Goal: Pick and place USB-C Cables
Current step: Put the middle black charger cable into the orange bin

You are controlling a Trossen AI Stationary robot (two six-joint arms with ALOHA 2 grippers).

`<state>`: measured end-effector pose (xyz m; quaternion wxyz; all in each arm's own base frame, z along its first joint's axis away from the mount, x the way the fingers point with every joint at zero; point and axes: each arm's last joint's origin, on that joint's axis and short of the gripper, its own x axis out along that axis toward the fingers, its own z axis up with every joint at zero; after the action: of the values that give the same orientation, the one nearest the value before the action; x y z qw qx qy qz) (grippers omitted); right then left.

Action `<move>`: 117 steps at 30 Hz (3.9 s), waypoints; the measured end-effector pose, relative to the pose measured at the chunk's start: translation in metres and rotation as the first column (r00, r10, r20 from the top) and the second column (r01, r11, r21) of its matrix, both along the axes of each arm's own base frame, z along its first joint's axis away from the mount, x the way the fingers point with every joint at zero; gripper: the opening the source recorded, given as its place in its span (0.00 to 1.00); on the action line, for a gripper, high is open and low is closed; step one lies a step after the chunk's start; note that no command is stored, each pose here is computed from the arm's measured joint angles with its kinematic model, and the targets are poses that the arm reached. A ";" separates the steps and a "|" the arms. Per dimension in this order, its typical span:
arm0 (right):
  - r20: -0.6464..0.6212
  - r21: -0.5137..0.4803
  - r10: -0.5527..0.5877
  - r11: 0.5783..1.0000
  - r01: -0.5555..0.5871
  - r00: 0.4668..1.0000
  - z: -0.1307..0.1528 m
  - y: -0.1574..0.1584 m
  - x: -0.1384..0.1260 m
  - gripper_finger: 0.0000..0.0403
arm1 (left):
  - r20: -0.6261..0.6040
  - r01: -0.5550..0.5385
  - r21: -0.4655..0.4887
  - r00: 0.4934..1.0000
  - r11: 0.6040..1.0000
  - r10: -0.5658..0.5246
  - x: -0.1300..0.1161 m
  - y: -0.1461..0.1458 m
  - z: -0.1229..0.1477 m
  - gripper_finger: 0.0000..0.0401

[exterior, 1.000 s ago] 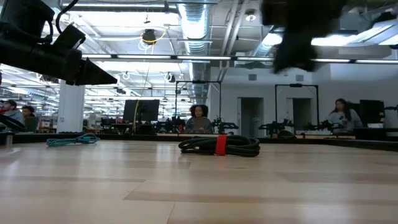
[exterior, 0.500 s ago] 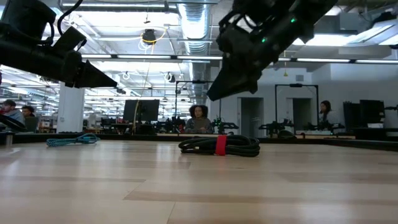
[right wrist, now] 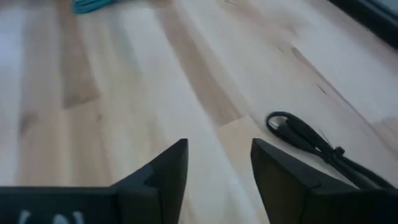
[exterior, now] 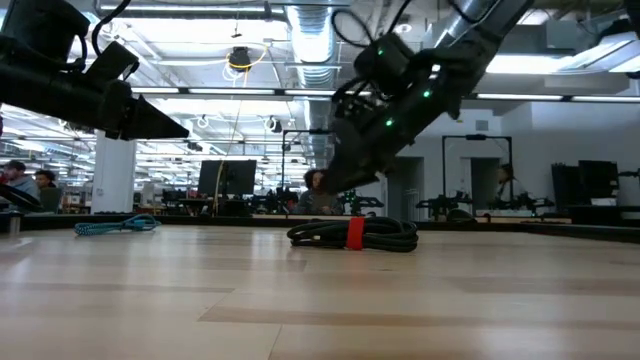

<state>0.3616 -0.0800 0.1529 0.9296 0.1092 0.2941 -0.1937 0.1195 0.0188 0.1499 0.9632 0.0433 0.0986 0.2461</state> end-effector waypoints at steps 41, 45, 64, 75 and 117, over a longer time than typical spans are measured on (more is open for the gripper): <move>-0.195 0.178 0.199 0.970 -0.165 0.960 -0.022 0.122 0.010 0.10 | 0.013 0.041 -0.044 0.999 0.998 -0.041 0.001 -0.001 -0.001 0.00; -0.234 0.202 0.179 0.970 -0.132 0.956 -0.017 0.124 0.011 0.05 | 0.015 0.046 -0.046 0.999 0.998 -0.045 0.001 -0.001 -0.001 0.00; -0.543 0.122 -0.056 0.982 0.144 0.838 0.073 0.173 -0.012 0.04 | 0.116 0.217 -0.040 0.970 0.975 -0.212 0.004 -0.006 0.009 0.00; -0.653 0.082 -0.403 0.804 0.589 0.642 0.129 0.224 -0.122 0.05 | 0.120 0.220 0.011 0.968 0.975 -0.220 0.004 -0.006 0.012 0.00; -0.846 0.007 -0.390 0.674 0.738 0.364 0.105 0.335 -0.219 0.28 | 0.172 0.203 0.155 0.958 0.967 -0.228 0.004 -0.006 0.023 0.00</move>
<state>0.1429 0.2554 0.2577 0.5262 0.2894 0.6453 -0.4723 0.1233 0.0133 0.1733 0.9841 0.0959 -0.0151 0.1487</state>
